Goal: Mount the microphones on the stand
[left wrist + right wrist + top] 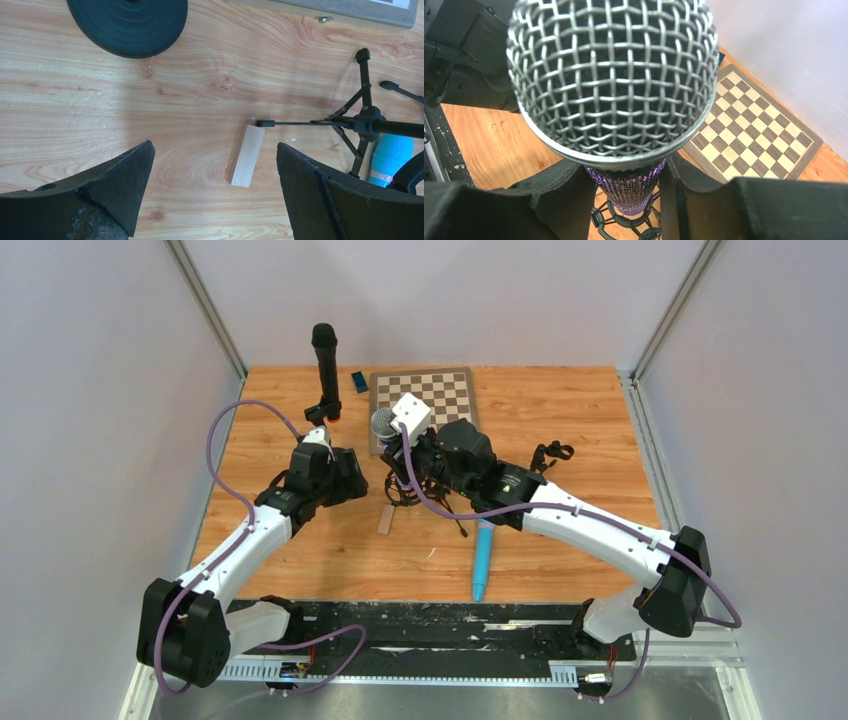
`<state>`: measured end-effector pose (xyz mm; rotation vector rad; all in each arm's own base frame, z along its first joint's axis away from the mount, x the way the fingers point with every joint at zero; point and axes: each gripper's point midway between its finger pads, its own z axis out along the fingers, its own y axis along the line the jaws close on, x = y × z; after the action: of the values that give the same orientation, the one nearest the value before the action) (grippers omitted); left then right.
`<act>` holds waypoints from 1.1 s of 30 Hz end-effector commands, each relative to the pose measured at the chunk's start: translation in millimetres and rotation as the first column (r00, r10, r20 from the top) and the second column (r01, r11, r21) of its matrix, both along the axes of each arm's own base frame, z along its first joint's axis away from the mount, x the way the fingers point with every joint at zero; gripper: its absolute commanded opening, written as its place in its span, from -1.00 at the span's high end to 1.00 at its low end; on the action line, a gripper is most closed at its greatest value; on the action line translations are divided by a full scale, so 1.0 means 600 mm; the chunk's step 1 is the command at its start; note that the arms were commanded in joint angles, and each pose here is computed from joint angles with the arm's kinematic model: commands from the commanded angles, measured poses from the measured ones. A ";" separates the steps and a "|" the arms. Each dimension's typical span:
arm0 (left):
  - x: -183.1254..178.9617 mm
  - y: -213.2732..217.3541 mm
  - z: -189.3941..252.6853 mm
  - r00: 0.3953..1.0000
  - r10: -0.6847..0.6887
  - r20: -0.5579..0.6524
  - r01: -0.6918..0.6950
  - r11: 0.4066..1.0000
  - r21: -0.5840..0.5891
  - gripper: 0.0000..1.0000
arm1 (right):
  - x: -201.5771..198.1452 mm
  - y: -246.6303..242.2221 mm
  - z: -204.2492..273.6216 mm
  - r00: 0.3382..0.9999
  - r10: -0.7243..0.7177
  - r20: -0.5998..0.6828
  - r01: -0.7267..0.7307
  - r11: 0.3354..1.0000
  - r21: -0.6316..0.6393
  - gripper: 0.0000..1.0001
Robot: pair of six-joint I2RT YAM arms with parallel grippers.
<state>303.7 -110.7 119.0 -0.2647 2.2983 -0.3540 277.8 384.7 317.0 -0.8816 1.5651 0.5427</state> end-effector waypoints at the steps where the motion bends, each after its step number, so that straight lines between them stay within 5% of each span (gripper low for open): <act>1: 0.012 0.005 0.021 0.999 0.011 0.040 -0.011 1.000 0.005 -1.00 | 0.011 -0.024 -0.047 0.994 -0.083 -0.066 0.076 0.992 -0.105 1.00; 17: 0.011 0.004 0.022 0.999 0.013 0.041 -0.013 1.000 0.000 -1.00 | 0.013 -0.026 -0.087 0.996 -0.070 -0.062 0.057 0.979 -0.194 1.00; 33: 0.013 0.004 0.022 0.999 0.011 0.042 -0.011 1.000 0.003 -1.00 | -0.006 -0.038 -0.071 0.999 -0.035 0.013 0.036 0.998 -0.053 1.00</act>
<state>303.4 -109.8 118.4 -0.2669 2.3001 -0.3481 272.7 368.4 259.3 -0.9308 1.6566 0.4754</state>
